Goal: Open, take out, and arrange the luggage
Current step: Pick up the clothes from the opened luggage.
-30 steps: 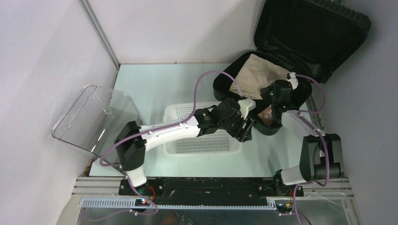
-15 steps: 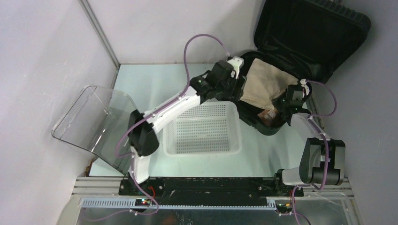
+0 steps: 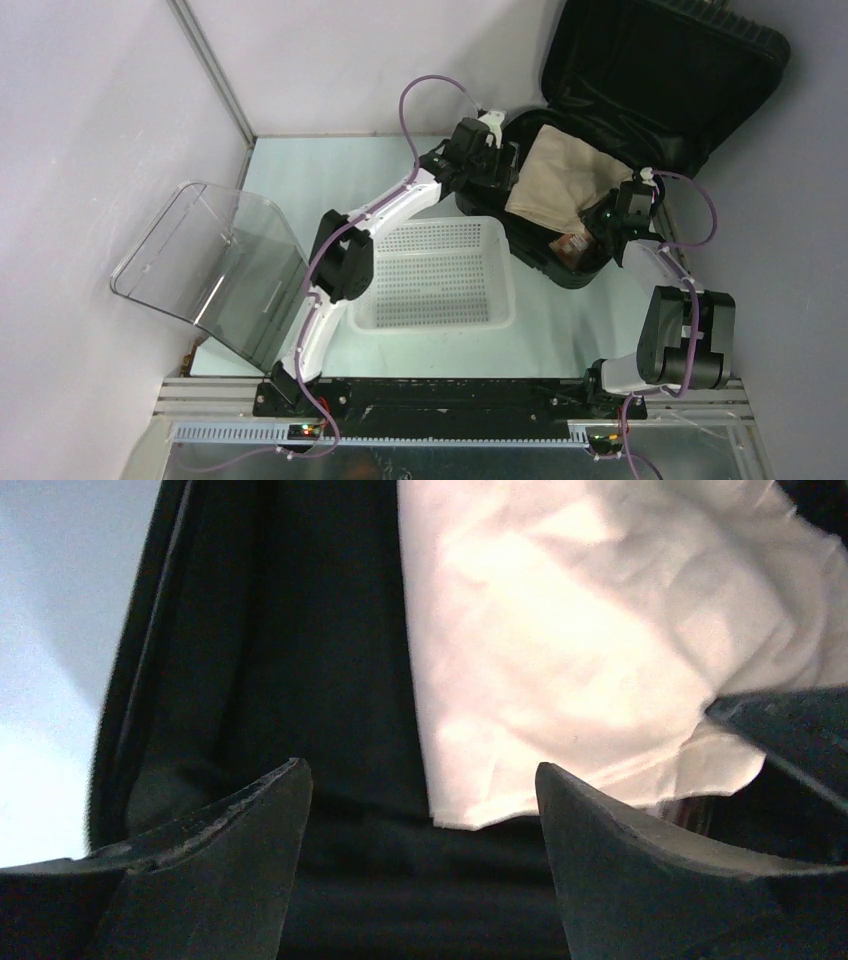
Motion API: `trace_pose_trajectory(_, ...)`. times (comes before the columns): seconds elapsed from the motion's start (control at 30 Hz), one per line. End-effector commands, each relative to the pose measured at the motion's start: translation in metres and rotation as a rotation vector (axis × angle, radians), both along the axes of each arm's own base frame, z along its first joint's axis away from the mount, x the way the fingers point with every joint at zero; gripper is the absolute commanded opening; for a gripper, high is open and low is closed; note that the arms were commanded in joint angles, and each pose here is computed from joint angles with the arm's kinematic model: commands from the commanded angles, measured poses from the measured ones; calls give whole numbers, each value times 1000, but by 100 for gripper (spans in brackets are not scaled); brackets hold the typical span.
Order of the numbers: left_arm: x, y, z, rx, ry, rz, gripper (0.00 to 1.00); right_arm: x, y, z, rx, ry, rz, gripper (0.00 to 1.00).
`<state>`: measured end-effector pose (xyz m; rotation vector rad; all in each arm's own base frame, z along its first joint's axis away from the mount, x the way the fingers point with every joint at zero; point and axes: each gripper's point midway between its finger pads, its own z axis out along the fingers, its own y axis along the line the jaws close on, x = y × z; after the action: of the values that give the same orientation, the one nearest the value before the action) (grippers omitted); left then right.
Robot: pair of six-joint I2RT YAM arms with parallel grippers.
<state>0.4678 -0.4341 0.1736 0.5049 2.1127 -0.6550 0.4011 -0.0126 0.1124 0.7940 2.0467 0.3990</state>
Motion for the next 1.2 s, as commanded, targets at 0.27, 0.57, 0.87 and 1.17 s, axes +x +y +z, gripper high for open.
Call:
trace_pose_trajectory(0.27, 29, -64, 12, -364, 6, -53, 83, 15, -2, 17, 6, -93, 25, 0)
trace_pose_trajectory(0.57, 27, -67, -27, -353, 83, -45, 81, 19, -3, 20, 20, -113, 24, 0)
trace_pose_trajectory(0.87, 19, -69, -43, -351, 118, -72, 78, 17, -10, 19, 19, -104, 6, 0)
trace_pose_trajectory(1.17, 7, -75, 5, -455, 102, -136, 21, 20, -11, 21, 40, -116, -15, 0)
